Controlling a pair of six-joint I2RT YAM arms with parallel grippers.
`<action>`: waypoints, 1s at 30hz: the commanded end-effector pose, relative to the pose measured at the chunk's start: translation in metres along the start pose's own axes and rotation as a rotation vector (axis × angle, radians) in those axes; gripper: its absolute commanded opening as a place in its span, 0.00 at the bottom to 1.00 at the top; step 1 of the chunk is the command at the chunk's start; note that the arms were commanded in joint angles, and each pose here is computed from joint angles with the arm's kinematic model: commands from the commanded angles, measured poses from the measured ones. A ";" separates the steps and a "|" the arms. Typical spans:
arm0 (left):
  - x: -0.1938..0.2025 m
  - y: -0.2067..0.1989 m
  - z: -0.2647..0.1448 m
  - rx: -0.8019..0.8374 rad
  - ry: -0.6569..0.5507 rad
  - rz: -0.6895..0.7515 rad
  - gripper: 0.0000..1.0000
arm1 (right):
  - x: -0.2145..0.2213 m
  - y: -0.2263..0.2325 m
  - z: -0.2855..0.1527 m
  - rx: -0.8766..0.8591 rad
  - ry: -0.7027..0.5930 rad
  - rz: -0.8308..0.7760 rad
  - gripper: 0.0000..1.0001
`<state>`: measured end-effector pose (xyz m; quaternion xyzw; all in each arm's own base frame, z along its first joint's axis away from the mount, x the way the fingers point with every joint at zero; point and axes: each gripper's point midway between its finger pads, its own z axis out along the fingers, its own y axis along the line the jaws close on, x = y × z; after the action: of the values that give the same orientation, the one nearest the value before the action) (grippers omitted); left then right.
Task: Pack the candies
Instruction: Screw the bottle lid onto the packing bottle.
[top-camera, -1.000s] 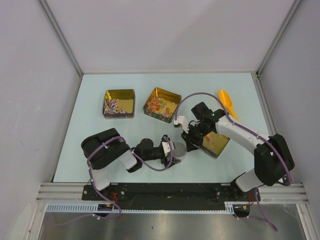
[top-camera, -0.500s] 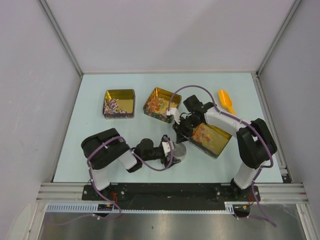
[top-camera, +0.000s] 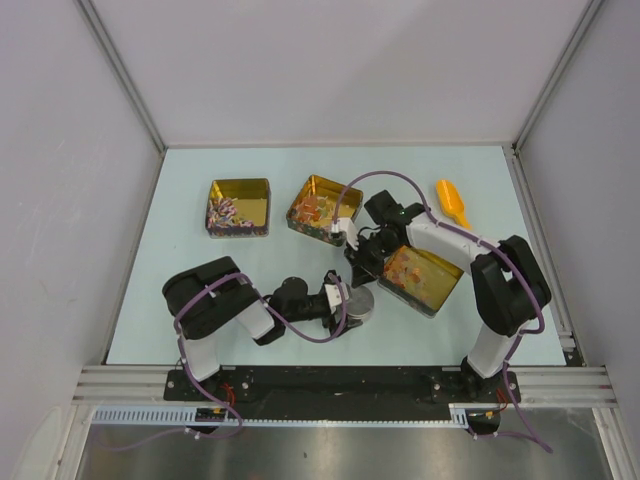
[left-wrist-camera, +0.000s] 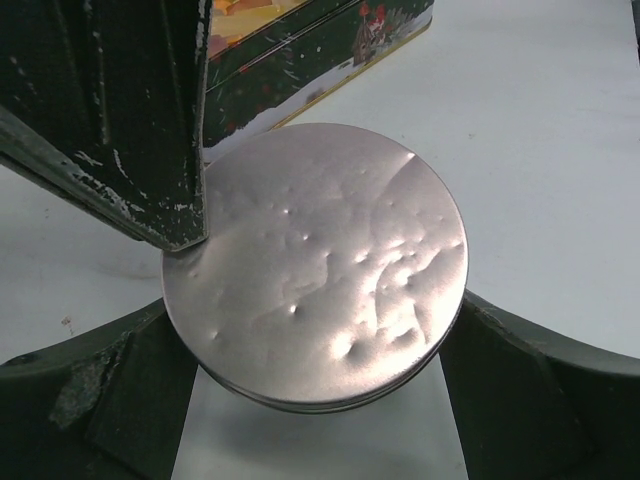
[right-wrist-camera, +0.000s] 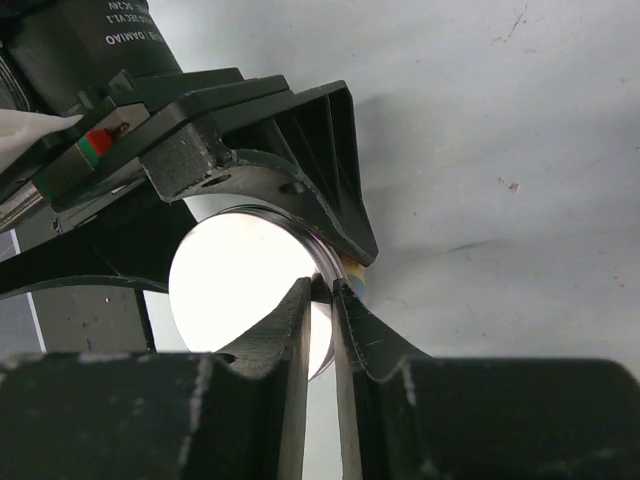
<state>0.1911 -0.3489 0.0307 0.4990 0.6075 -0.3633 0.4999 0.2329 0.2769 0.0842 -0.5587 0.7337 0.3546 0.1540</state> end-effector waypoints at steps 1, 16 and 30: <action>-0.025 0.012 0.007 -0.039 -0.079 0.056 0.93 | 0.008 0.015 -0.010 -0.025 0.029 0.019 0.17; -0.024 0.021 0.008 -0.076 -0.069 0.047 0.94 | 0.049 0.033 -0.021 0.016 0.103 0.067 0.19; -0.025 0.027 0.008 -0.100 -0.066 0.044 0.94 | 0.061 0.047 -0.026 0.024 0.123 0.069 0.24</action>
<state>0.1949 -0.3493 0.0303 0.4954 0.6127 -0.3571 0.5017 0.1944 0.2252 0.0758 -0.5526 0.7665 0.3024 0.1251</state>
